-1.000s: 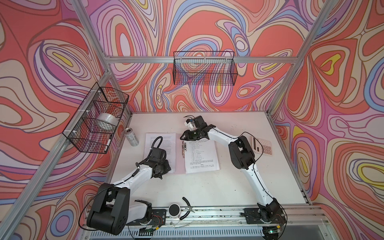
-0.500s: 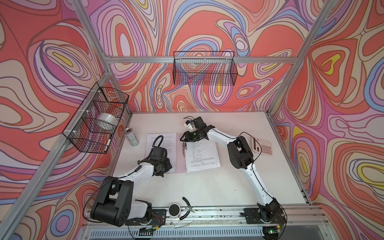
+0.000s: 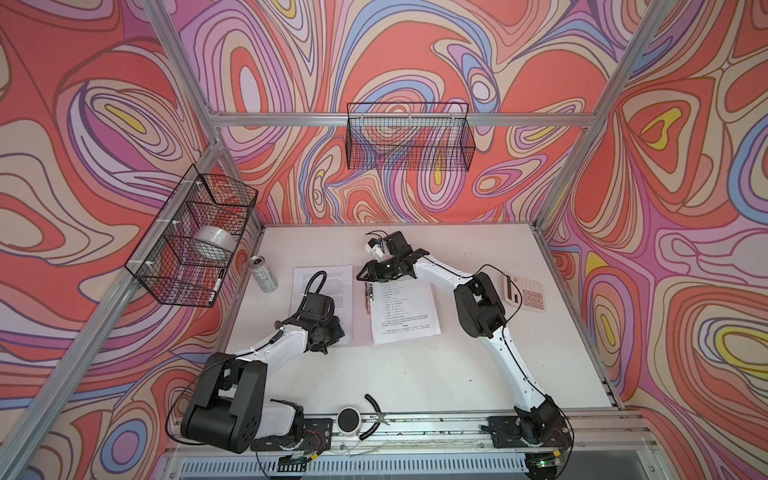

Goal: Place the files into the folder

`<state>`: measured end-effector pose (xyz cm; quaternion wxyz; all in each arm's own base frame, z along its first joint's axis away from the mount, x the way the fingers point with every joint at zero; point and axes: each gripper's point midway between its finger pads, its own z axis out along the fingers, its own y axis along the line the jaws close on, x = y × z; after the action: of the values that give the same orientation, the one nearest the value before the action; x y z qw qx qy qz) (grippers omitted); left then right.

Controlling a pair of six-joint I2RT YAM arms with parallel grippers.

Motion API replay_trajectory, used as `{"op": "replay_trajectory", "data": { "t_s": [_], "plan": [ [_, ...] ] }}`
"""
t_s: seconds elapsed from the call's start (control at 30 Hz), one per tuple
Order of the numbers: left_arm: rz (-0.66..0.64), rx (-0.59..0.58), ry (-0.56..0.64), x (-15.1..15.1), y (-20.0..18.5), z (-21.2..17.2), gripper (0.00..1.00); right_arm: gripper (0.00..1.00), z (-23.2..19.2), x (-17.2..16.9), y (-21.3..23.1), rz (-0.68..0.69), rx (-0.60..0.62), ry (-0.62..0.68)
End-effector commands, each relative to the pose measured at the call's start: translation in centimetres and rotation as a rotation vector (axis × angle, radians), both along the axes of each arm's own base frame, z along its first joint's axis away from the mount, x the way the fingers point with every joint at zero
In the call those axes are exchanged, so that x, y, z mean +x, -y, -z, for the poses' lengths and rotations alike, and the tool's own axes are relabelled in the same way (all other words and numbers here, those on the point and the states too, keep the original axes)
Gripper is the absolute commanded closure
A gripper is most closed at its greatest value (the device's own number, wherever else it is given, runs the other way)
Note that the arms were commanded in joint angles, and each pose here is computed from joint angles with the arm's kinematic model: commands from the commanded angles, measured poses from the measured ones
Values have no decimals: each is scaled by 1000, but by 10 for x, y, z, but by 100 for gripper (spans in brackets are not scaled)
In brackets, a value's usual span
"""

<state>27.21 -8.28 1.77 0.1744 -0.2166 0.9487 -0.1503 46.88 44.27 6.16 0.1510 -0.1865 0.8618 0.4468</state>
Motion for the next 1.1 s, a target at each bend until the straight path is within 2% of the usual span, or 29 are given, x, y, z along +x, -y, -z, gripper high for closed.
{"op": "replay_trajectory", "data": {
  "t_s": [0.0, 0.33, 0.63, 0.7, 0.8, 0.87, 0.97, 1.07],
  "plan": [
    [-20, 29, -89, -19, -9, 17, 97, 56, -9, -4, -12, -38, 43, 12],
    [-20, 26, -89, -19, -8, 17, 97, 55, -49, -28, -27, -100, 103, 51],
    [-19, 23, -82, -18, -8, 16, 97, 56, -86, -59, -16, -90, 112, 79],
    [-20, 23, -80, -18, -8, 16, 97, 56, -86, -61, -8, -47, 86, 62],
    [-22, 18, -73, -19, -8, 14, 97, 62, -78, -56, 16, 123, -28, -32],
    [-28, 18, -57, -17, -9, 10, 97, 65, -77, -61, 28, 214, -51, -115],
    [-32, 10, -40, -15, -8, 6, 98, 72, -77, -75, 37, 297, 2, -229],
    [-25, 6, -81, -29, -8, 18, 98, 75, -73, -87, 42, 348, 47, -318]
  ]
}}
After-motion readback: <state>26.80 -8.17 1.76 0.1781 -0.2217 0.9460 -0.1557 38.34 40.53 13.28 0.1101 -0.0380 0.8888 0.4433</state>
